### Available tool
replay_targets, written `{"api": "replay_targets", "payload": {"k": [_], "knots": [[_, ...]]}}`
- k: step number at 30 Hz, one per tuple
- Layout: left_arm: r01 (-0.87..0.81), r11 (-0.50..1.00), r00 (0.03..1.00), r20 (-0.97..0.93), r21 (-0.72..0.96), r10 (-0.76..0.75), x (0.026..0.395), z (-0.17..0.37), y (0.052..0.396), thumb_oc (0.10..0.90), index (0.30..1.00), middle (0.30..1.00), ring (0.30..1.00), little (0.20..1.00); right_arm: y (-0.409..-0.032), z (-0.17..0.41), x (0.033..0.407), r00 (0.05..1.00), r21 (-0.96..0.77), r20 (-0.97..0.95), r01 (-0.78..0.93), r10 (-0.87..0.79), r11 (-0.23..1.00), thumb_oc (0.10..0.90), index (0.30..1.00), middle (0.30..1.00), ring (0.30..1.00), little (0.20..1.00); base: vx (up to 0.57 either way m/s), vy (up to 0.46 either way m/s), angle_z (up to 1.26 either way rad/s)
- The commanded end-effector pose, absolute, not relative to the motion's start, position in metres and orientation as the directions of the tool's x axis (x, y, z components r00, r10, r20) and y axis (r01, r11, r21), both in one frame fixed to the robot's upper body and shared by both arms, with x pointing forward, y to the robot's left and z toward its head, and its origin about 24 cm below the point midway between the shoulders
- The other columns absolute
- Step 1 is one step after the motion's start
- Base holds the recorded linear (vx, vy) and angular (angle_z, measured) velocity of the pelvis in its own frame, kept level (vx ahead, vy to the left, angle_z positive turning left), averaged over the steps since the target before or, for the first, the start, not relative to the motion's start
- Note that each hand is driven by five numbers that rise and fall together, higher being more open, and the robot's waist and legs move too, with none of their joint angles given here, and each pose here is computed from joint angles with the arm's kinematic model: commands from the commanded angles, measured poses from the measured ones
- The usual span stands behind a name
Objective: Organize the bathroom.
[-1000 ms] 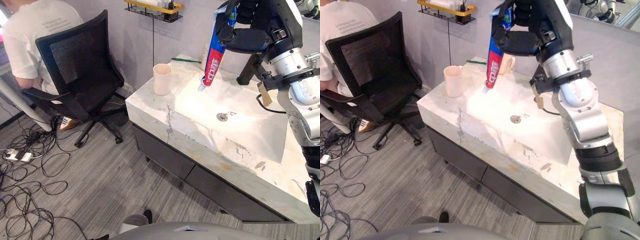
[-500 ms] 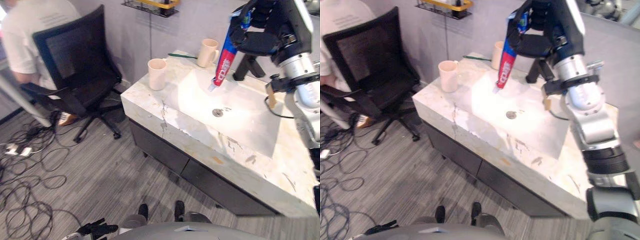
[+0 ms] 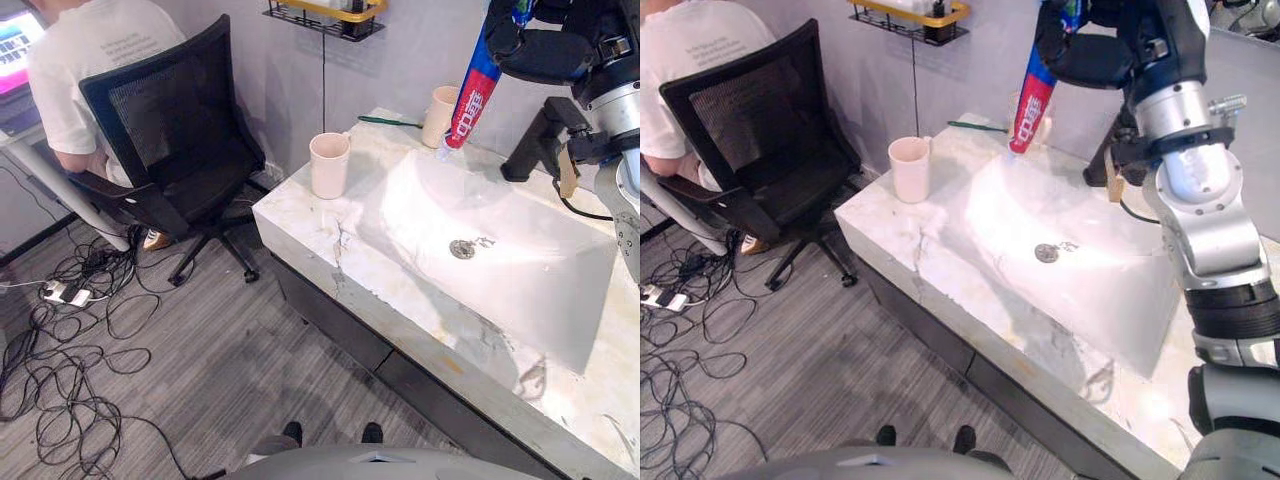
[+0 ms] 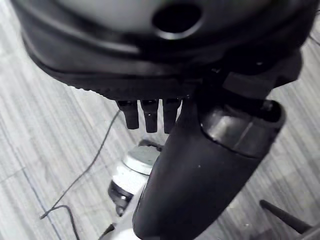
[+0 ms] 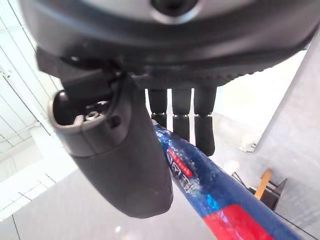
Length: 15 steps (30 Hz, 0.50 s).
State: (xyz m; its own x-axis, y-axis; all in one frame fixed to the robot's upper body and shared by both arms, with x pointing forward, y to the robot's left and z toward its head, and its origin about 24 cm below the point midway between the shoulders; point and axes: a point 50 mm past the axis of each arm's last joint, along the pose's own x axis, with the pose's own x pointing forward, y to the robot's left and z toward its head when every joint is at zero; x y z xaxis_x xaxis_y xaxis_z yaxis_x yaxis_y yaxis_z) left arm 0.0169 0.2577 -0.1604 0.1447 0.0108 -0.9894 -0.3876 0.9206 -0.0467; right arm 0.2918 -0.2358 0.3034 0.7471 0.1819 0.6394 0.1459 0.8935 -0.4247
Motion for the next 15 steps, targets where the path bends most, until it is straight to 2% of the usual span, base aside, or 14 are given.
{"api": "replay_targets", "payload": {"k": [1,15], "knots": [[-0.324,0.944,0.085,-0.992,0.059,0.091,0.010,-0.150,0.293,0.800,0.900,0.900,0.900,0.900,-0.229,0.361,0.269,0.477,-0.226,0.871,0.184,0.114,0.957,0.400,0.300,0.300,0.300,0.300,0.04,0.028,0.12],[-0.361,0.931,0.099,-0.991,0.052,0.094,0.010,-0.145,0.300,0.800,0.900,0.900,0.900,0.900,-0.206,0.371,0.299,0.478,-0.280,0.872,0.305,0.108,0.911,0.400,0.300,0.300,0.300,0.300,0.02,0.018,0.11]]}}
